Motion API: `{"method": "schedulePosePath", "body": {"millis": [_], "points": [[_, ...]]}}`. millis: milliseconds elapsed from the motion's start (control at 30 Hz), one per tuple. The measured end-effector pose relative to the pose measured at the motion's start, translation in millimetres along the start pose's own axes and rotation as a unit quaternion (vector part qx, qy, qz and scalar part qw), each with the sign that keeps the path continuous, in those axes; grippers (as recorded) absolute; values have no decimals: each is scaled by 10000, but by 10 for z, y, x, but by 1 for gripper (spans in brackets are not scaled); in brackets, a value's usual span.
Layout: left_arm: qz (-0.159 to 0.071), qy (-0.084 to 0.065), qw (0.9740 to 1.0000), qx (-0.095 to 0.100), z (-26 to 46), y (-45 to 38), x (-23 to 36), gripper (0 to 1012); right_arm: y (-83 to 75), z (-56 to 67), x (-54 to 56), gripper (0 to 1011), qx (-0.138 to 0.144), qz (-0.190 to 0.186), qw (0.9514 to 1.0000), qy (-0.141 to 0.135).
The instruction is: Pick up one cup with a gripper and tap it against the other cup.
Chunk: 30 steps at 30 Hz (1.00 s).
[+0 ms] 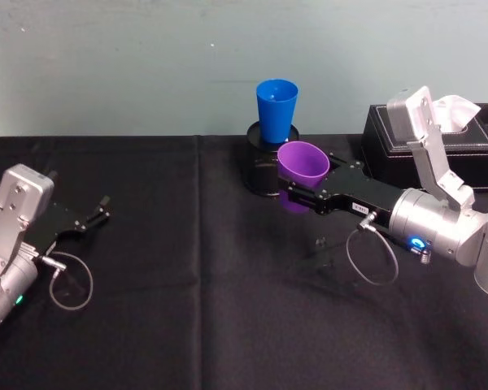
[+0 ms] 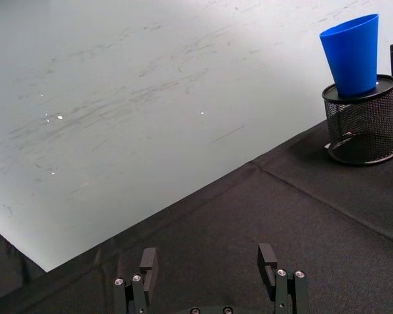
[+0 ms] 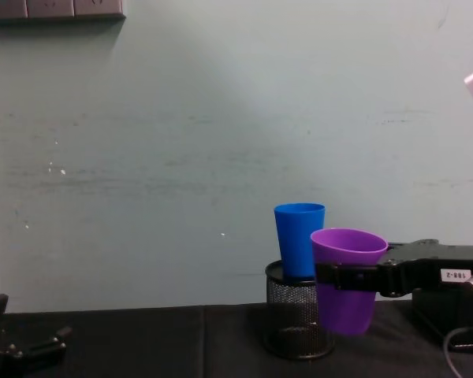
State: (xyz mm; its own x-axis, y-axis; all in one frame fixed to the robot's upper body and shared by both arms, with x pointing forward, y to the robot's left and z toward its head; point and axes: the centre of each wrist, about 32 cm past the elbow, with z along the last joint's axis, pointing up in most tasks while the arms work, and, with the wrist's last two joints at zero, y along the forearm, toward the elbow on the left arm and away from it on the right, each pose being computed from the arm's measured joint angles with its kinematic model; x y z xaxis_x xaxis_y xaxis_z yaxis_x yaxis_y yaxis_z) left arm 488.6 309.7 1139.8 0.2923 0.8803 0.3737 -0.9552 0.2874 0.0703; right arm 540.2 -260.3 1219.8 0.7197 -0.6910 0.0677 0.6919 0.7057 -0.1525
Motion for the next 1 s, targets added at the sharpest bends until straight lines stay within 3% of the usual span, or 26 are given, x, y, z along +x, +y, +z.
{"method": "schedulePosePath", "body": {"millis": [1000], "points": [[0,0,10000,0,0,0,0,1000,9,-22,-2,724,-16,-5,10000,-5]]}}
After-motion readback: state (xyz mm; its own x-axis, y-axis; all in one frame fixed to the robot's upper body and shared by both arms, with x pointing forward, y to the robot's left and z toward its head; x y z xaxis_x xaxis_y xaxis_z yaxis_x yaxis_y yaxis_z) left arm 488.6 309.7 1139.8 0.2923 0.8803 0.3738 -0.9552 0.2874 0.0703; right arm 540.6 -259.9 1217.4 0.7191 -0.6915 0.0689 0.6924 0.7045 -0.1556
